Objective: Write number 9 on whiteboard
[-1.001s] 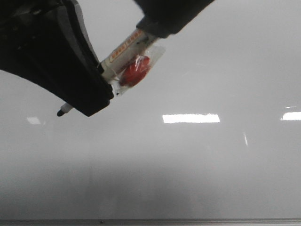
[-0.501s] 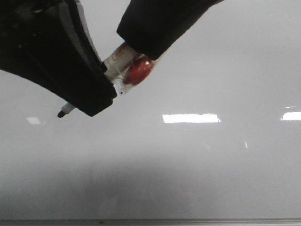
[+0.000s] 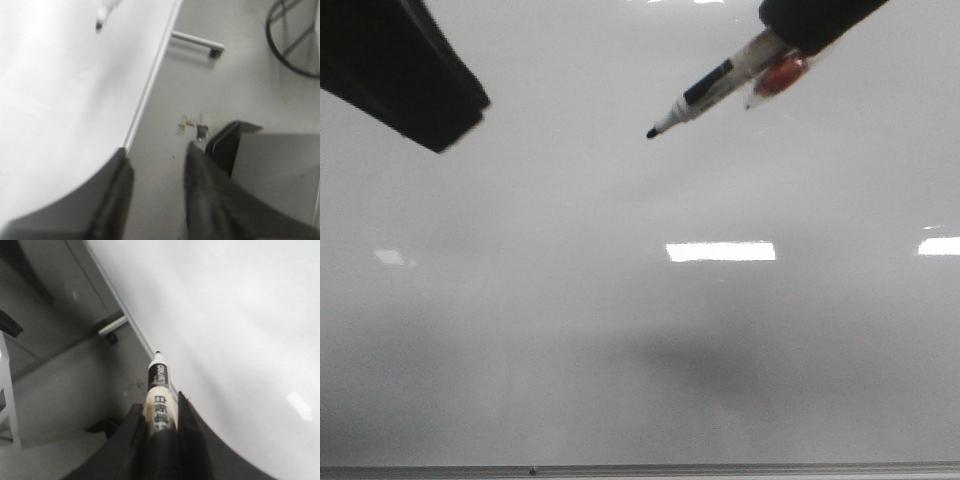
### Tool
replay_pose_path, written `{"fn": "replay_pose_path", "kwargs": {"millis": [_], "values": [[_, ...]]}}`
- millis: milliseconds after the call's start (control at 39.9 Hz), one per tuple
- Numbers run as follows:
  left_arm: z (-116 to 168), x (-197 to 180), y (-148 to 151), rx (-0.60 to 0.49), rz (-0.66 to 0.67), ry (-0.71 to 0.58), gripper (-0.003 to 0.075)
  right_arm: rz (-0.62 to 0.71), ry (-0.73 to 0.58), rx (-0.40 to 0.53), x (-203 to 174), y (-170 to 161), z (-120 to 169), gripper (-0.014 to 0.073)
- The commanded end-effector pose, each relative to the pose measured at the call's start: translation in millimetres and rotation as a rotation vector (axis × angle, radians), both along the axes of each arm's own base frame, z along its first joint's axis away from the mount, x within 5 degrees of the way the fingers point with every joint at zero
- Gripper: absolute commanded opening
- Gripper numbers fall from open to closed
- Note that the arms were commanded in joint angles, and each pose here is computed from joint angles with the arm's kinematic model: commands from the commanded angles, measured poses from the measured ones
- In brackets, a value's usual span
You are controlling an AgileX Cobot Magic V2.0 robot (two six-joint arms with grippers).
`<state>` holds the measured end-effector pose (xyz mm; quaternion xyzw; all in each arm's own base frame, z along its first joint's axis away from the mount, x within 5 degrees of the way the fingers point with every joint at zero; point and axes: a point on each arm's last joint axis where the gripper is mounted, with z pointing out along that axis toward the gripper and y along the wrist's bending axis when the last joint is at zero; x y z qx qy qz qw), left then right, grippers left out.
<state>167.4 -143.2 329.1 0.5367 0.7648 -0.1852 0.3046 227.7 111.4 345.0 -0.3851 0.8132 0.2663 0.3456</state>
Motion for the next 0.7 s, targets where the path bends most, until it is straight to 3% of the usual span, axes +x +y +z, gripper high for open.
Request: {"fn": "replay_pose_path", "kwargs": {"millis": [0,150,325,676], "values": [[15.8,-9.5,20.9,-0.144,0.133,-0.065,0.0069,-0.083,-0.083,0.131,4.7,0.9,21.4,-0.0069],[2.3,-39.2,56.7,-0.259,0.318,-0.164,-0.0019,-0.202,-0.102,0.223,28.2,12.4,15.5,-0.0069],[0.3,-74.4,76.5,-0.438,0.426,-0.344,-0.0019,-0.33,-0.146,0.204,61.3,27.1,-5.1,-0.0069],[2.4,-83.3,81.1,-0.468,0.434,-0.394,-0.0019,-0.314,-0.133,0.201,101.1,54.2,-14.9,-0.0069]]}}
